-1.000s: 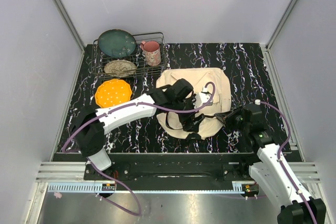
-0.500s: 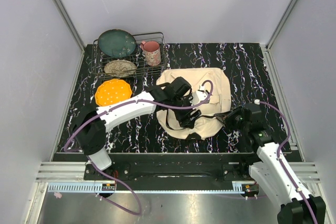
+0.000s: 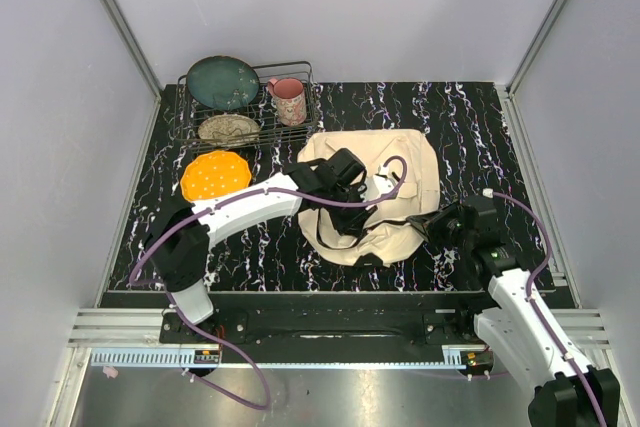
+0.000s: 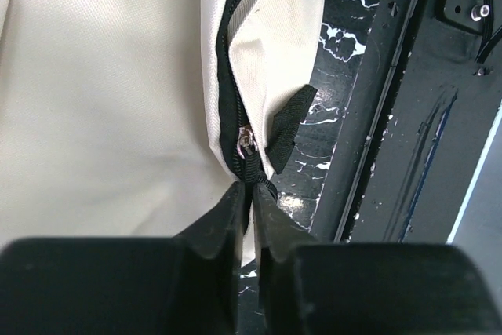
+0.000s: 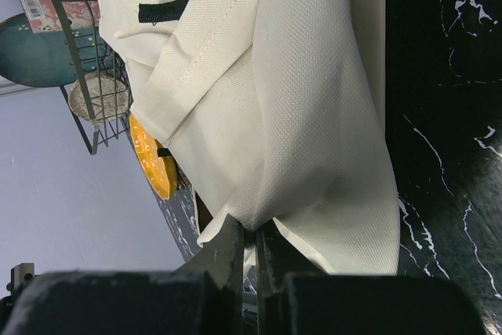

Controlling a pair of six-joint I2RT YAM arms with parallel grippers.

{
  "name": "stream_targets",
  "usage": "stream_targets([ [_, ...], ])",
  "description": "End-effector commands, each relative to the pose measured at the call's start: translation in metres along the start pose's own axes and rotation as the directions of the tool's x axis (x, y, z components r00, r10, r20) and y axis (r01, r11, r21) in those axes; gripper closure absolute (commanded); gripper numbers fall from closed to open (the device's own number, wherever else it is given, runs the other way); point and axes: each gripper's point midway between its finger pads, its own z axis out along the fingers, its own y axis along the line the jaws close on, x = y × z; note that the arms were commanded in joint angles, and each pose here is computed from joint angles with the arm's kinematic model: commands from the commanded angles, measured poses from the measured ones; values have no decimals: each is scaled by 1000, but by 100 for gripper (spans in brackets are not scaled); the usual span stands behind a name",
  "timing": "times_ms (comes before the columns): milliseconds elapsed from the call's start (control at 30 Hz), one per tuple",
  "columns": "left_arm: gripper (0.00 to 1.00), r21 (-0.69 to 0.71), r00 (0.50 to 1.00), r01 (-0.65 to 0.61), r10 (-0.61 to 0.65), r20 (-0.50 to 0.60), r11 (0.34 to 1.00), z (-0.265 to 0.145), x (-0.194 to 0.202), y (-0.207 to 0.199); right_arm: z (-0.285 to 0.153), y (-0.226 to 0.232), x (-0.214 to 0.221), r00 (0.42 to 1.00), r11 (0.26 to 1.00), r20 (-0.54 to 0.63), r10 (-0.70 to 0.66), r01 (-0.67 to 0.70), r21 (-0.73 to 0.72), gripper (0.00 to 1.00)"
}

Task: Pack the student bag
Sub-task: Zip the student bag at the center of the board.

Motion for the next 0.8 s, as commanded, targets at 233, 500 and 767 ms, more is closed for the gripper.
stream_targets([
  [233, 100, -25, 999, -14, 15, 45, 1000, -9, -16, 2, -2, 30, -15, 998, 996, 59, -20, 25, -83, 92],
  [500, 100, 55, 993, 104, -106, 54, 993, -14, 3, -22, 0, 23, -32, 989, 999, 149, -6, 13, -47, 97],
  [767, 100, 33, 979, 202, -203, 24, 979, -20, 44, -30, -3, 20, -48, 973, 999, 232, 11, -1, -41, 100],
])
